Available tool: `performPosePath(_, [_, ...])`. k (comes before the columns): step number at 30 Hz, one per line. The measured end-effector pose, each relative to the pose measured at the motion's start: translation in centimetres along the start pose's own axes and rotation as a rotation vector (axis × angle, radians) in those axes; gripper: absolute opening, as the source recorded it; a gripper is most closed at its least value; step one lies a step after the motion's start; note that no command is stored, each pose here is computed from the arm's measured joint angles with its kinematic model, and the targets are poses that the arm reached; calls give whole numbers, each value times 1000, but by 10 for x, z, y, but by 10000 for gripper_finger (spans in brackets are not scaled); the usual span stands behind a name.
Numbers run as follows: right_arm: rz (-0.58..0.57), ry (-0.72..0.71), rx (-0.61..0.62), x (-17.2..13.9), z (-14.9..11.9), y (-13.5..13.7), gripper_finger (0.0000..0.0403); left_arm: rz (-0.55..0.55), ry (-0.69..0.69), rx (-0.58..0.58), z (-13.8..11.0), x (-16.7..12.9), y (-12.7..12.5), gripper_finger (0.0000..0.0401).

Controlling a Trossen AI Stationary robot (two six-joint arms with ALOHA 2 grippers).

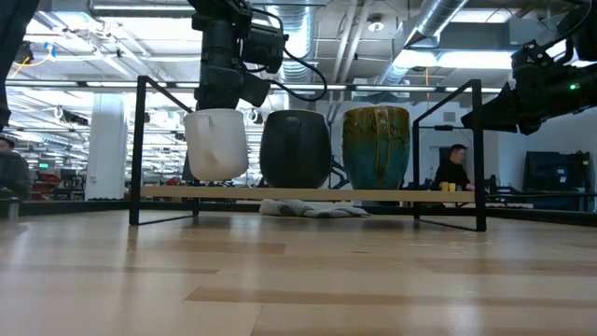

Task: Stack small to large cups/mugs on shelf
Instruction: Put the white mug on the shelf

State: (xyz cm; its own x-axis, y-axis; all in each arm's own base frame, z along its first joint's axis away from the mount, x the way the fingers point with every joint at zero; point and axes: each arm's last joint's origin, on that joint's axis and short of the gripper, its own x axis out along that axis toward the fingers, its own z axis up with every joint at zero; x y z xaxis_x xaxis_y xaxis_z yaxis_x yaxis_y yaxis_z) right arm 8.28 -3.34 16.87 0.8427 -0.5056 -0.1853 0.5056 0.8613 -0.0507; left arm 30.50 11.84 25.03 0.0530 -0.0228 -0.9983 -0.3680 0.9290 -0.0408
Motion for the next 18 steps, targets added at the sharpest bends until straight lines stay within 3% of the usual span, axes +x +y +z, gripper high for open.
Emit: performPosePath(18, [0, 0, 0, 0, 0, 0, 210, 1, 10, -17, -1, 0, 0, 0])
